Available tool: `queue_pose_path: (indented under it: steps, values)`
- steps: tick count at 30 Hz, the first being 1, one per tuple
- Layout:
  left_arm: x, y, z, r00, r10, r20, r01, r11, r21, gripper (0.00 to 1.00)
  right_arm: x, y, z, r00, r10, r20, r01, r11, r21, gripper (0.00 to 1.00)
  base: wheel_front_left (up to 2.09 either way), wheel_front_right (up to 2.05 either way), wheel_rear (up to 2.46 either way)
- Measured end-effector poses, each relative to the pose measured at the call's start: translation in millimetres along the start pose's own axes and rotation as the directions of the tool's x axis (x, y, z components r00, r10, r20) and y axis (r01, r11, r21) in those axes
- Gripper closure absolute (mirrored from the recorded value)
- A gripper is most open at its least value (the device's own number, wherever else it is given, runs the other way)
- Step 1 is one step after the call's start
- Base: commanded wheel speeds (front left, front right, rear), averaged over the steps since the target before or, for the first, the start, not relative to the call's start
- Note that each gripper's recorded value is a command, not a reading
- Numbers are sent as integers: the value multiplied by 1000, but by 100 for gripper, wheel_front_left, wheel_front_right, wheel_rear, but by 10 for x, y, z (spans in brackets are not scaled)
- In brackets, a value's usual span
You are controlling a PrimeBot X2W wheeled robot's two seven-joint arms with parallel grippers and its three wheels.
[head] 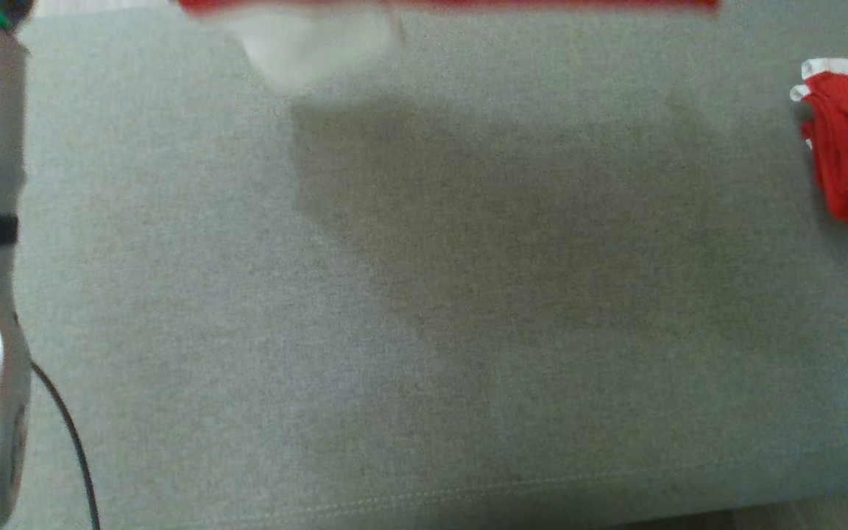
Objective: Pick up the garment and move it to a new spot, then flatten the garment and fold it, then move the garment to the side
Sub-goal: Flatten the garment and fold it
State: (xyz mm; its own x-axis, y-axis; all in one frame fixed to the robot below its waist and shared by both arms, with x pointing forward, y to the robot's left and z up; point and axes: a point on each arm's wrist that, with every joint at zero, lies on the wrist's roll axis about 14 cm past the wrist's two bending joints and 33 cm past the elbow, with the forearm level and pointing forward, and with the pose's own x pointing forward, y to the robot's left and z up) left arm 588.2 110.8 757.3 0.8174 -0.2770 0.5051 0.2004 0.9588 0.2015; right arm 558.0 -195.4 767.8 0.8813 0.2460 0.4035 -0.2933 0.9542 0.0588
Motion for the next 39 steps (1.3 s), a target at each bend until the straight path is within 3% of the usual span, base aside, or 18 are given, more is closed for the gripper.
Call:
queue_pose_path:
  steps: [4, 7, 10, 14, 18, 21, 27, 32, 39]
  values:
    - [178, 71, -83, 999, 33, -1, -33, 999, -30, 100, 193, 49, -288, 999, 11, -34, -12, 1000, -22, 100, 0, 0, 0]
    - [176, -2, -421, 997, 40, -60, -45, 996, -83, 100, 208, 78, -868, 989, 12, -147, -11, 1000, 6, 100, 0, 0, 0]
    - [-35, -132, -1059, 979, 43, -198, -74, 986, -149, 100, 139, 91, -1480, 965, 6, -261, 9, 998, 56, 100, 0, 0, 0]
    - [-661, -289, -2037, 896, 36, -442, -131, 974, -185, 100, -87, 106, -2220, 919, -3, -394, 57, 991, 124, 100, 0, 0, 0]
    - [-1158, -401, -2632, 805, 21, -593, -163, 969, -188, 100, -462, 190, -2909, 853, 14, -521, 88, 982, 169, 100, 0, 0, 0]
    - [-1247, -425, -2722, 786, 11, -618, -141, 977, -161, 100, -586, 247, -3043, 843, 26, -537, 95, 976, 195, 100, 0, 0, 0]
    - [-1225, -395, -2510, 832, 38, -553, -166, 969, -185, 100, -913, 196, -3073, 829, 21, -559, 122, 969, 216, 100, 0, 0, 0]
    - [-1709, -414, -2340, 840, 41, -541, -175, 964, -199, 100, -1485, 138, -3068, 795, 0, -607, 175, 957, 230, 100, 0, 0, 0]
    - [-2329, -352, -1939, 848, 89, -523, -215, 959, -185, 100, -2112, 241, -2856, 785, 12, -620, 176, 954, 241, 100, 0, 0, 0]
